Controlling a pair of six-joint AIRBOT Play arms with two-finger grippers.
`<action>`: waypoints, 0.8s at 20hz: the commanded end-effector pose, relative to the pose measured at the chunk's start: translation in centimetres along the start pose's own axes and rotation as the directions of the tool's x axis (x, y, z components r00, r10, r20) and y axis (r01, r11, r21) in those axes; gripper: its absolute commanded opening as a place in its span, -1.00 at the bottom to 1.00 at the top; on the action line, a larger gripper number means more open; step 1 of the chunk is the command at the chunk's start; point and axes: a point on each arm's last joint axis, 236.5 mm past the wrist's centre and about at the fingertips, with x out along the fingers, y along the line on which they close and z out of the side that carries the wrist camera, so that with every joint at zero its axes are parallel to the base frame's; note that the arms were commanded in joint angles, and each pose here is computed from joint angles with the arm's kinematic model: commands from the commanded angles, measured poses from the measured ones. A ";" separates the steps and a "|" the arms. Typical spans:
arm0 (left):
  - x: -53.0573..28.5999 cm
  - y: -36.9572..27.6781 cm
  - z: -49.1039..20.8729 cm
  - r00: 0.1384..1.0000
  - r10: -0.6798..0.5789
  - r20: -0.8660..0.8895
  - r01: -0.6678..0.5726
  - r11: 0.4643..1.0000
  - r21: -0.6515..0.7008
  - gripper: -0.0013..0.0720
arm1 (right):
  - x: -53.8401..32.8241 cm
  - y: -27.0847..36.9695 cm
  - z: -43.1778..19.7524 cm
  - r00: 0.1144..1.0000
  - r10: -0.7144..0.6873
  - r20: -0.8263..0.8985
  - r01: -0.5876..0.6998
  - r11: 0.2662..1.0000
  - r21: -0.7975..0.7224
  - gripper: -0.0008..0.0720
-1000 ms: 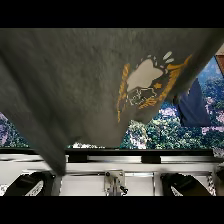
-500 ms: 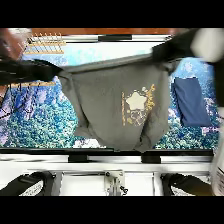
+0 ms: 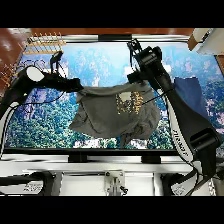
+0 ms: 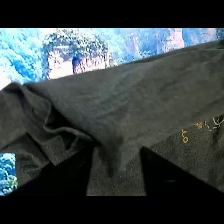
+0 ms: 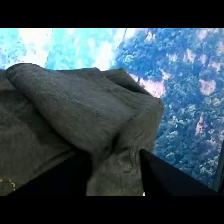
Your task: Fold the shirts.
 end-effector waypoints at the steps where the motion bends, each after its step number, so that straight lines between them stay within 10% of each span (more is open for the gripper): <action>1: 0.2 1.0 -2.3 0.992 -0.003 -0.130 -0.006 0.998 -0.068 0.57 | 0.1 0.3 -2.0 0.994 0.063 -0.090 -0.061 0.998 0.026 0.31; 7: -11.7 13.2 -10.4 0.807 0.239 -0.540 -0.338 0.937 -0.091 0.40 | -3.3 -10.0 -11.2 0.918 0.202 -0.340 -0.115 0.959 0.258 0.31; 11: -9.8 13.8 -16.2 0.836 0.046 -0.546 -0.242 0.925 -0.293 0.44 | -4.9 -11.0 -15.4 0.808 0.544 -0.225 -0.354 0.755 0.552 0.31; 16: -3.3 12.7 -19.9 0.880 -0.085 -0.467 -0.120 0.912 -0.391 0.55 | -6.2 -11.6 -21.3 0.761 0.622 -0.185 -0.363 0.644 0.674 0.31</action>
